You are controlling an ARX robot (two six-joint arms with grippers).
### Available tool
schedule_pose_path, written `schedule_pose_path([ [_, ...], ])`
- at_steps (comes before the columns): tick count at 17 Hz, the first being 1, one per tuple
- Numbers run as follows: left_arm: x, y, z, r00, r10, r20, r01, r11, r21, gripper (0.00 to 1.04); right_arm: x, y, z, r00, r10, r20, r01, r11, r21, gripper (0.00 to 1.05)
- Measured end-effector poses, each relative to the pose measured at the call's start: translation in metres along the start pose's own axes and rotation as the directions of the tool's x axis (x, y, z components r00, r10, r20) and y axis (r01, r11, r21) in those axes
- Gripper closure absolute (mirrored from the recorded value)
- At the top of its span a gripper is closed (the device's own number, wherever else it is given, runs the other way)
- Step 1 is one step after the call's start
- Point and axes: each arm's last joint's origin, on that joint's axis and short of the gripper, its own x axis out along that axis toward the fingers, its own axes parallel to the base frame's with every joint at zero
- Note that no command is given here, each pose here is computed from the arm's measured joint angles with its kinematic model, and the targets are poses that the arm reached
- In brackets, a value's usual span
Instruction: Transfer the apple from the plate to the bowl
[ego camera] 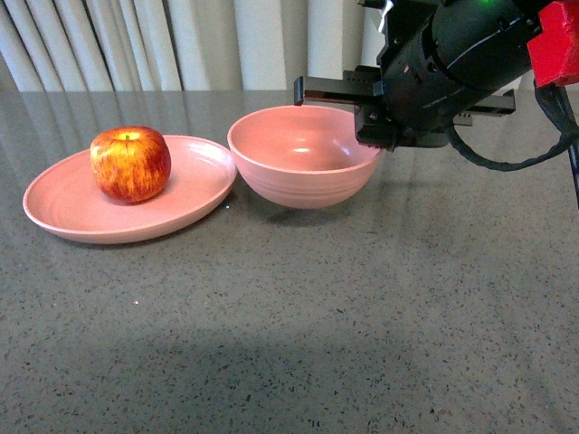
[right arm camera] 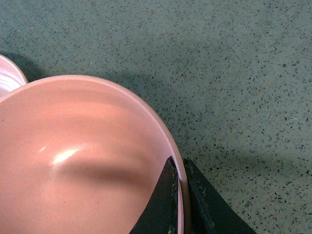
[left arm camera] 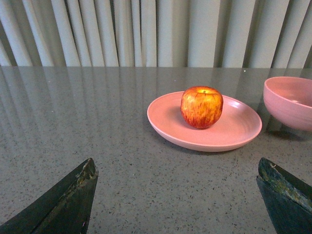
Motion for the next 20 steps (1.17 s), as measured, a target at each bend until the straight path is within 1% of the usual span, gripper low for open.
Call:
schedule_pose_path([
  [4,0.000,0.000,0.000,1.000,0.000,0.000,0.000,1.000,0.000,0.07,0.007,0.001,-0.005,1.000,-0.002,-0.017,0.002,1.000,0.000,1.02],
  [20,0.000,0.000,0.000,1.000,0.000,0.000,0.000,1.000,0.000,0.07,0.012,0.000,-0.010,0.999,-0.023,-0.040,0.023,1.000,-0.003,1.02],
])
